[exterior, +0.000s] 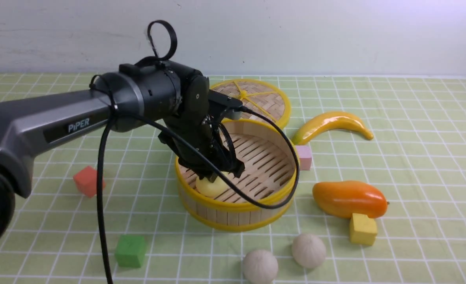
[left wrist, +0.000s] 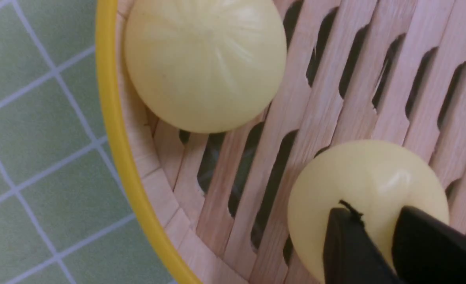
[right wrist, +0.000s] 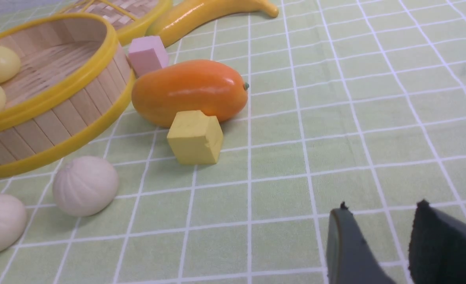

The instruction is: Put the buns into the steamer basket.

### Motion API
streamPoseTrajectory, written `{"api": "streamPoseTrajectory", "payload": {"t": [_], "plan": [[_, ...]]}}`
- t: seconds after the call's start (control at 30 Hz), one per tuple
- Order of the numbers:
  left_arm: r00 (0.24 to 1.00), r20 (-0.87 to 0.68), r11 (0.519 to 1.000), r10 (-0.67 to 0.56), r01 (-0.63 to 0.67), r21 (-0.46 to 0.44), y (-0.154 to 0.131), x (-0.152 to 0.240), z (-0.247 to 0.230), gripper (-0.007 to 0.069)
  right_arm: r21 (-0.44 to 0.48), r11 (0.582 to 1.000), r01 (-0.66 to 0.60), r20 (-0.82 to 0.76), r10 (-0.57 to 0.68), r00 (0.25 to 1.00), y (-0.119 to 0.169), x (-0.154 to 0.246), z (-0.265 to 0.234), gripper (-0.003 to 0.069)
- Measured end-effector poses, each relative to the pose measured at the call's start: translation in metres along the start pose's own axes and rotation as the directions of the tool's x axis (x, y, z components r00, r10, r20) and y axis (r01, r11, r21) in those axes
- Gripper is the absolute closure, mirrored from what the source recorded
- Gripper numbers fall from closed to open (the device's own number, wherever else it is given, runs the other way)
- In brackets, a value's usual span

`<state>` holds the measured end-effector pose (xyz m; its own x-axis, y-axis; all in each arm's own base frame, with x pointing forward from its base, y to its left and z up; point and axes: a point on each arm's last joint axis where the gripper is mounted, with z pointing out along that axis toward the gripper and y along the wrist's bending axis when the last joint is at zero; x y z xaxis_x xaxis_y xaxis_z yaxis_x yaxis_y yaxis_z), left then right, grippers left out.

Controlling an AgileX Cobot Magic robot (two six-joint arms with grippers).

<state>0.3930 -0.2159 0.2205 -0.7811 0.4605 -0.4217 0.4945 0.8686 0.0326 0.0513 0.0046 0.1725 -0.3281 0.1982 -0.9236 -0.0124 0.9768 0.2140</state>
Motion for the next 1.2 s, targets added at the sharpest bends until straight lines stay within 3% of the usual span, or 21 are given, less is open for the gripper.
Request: {"api": "streamPoseTrajectory", "payload": {"t": [0.03, 0.07, 0.17, 0.3, 0.37, 0.47, 0.5, 0.53, 0.57, 0.63, 0.73, 0.9, 1.0, 1.1, 1.2], "plan": [[1.0, 0.0, 1.0, 0.0, 0.0, 0.0, 0.0, 0.0, 0.0, 0.042, 0.0, 1.0, 0.0, 0.0, 0.0, 1.0, 0.0, 0.0, 0.0, 0.0418], [1.0, 0.003, 1.0, -0.001, 0.001, -0.001, 0.0, -0.003, -0.005, 0.034, 0.0, 1.0, 0.0, 0.0, 0.0, 1.0, 0.0, 0.0, 0.0, 0.0418], [0.999, 0.018, 0.999, -0.033, 0.033, -0.002, 0.001, -0.011, -0.028, 0.0214, 0.0, 1.0, 0.0, 0.0, 0.0, 1.0, 0.0, 0.0, 0.0, 0.0418], [0.995, 0.034, 0.995, -0.099, 0.098, 0.015, 0.001, -0.013, -0.073, 0.0185, 0.0, 1.0, 0.0, 0.0, 0.0, 1.0, 0.0, 0.0, 0.0, 0.0418], [0.993, 0.013, 0.993, -0.115, 0.115, 0.03, -0.003, -0.005, -0.099, 0.0253, 0.0, 1.0, 0.0, 0.0, 0.0, 1.0, 0.0, 0.0, 0.0, 0.0418], [0.997, -0.046, 0.997, -0.06, 0.062, 0.052, -0.028, 0.018, -0.117, 0.0468, 0.0, 1.0, 0.0, 0.0, 0.0, 1.0, 0.0, 0.0, 0.0, 0.0418], [0.997, -0.052, 0.997, -0.052, 0.055, 0.054, -0.031, 0.022, -0.117, 0.0482, 0.0, 1.0, 0.0, 0.0, 0.0, 1.0, 0.0, 0.0, 0.0, 0.0418], [0.997, -0.065, 0.996, 0.027, -0.022, 0.082, -0.055, 0.034, -0.117, 0.0578, 0.0, 1.0, 0.0, 0.0, 0.0, 1.0, 0.0, 0.0, 0.0, 0.0418], [0.994, -0.07, 0.992, 0.088, -0.081, 0.101, -0.071, 0.043, -0.114, 0.0623, 0.0, 1.0, 0.0, 0.0, 0.0, 1.0, 0.0, 0.0, 0.0, 0.0418], [0.981, -0.074, 0.973, 0.182, -0.169, 0.155, -0.102, 0.056, -0.104, 0.0638, 0.0, 1.0, 0.0, 0.0, 0.0, 1.0, 0.0, 0.0, 0.0, 0.0418], [0.971, -0.078, 0.961, 0.226, -0.209, 0.181, -0.119, 0.063, -0.093, 0.0634, 0.0, 1.0, 0.0, 0.0, 0.0, 1.0, 0.0, 0.0, 0.0, 0.0418], [0.97, -0.093, 0.962, 0.226, -0.207, 0.18, -0.123, 0.062, -0.064, 0.0474, 0.0, 1.0, 0.0, 0.0, 0.0, 1.0, 0.0, 0.0, 0.0, 0.0418], [0.97, -0.1, 0.963, 0.222, -0.202, 0.178, -0.124, 0.061, -0.051, 0.034, 0.0, 1.0, 0.0, 0.0, 0.0, 1.0, 0.0, 0.0, 0.0, 0.0418], [0.971, -0.094, 0.964, 0.22, -0.201, 0.176, -0.125, 0.06, -0.042, 0.0268, 0.0, 1.0, 0.0, 0.0, 0.0, 1.0, 0.0, 0.0, 0.0, 0.0418], [0.972, -0.089, 0.964, 0.219, -0.201, 0.176, -0.126, 0.059, -0.035, 0.0248, 0.0, 1.0, 0.0, 0.0, 0.0, 1.0, 0.0, 0.0, 0.0, 0.0418]]}}
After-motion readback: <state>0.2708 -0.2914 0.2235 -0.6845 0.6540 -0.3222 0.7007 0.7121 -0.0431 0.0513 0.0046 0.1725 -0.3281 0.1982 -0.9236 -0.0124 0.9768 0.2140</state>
